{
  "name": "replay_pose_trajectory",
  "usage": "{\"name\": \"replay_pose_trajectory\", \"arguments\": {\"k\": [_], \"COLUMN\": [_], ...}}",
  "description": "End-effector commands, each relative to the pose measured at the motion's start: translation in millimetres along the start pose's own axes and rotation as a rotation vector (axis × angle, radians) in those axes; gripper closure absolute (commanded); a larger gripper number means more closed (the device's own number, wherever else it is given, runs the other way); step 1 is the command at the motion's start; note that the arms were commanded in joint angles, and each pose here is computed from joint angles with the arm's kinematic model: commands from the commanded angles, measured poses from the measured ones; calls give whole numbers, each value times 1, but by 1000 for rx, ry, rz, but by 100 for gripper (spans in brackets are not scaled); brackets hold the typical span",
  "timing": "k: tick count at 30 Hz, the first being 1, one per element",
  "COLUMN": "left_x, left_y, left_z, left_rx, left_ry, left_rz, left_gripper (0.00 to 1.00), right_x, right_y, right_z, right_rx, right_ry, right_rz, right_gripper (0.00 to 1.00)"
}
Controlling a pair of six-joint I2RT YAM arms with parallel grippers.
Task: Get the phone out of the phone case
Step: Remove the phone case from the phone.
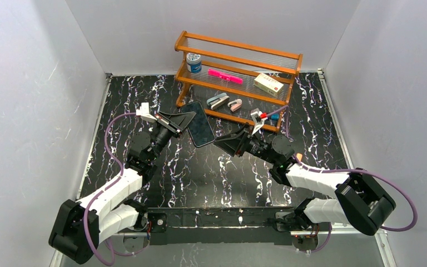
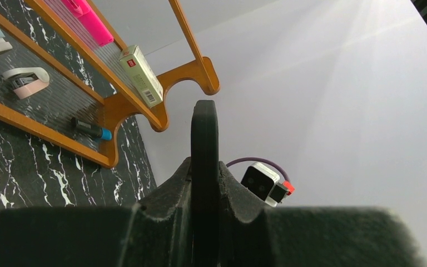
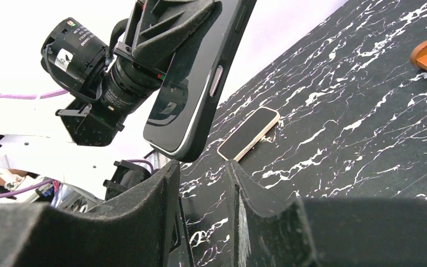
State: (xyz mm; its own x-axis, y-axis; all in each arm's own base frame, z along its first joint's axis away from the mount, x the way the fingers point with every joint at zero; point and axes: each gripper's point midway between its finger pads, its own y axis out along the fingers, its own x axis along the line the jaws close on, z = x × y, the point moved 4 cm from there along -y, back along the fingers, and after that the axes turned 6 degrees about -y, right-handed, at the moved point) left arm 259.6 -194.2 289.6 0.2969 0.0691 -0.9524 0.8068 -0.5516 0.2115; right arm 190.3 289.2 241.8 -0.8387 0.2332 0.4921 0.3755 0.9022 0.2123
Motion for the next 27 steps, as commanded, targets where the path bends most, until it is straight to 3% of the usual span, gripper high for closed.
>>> {"name": "replay_pose_trajectory", "arguments": {"k": [1, 18, 27], "left_x": [-29, -31, -47], "left_y": [2, 0, -2], "left_z": [-3, -2, 1], "left_rx": [1, 10, 38], "left_ry": [25, 13, -50], "left_rz": [114, 121, 180], "left_gripper": [100, 100, 100], "right_x": [6, 3, -8], "right_y": [-1, 0, 0], "right_z": [-16, -15, -6], "right_rx": [-74, -74, -52], "right_ry": [-28, -3, 7], "right_rz": [-29, -48, -24], "right_gripper": [56, 58, 72]}}
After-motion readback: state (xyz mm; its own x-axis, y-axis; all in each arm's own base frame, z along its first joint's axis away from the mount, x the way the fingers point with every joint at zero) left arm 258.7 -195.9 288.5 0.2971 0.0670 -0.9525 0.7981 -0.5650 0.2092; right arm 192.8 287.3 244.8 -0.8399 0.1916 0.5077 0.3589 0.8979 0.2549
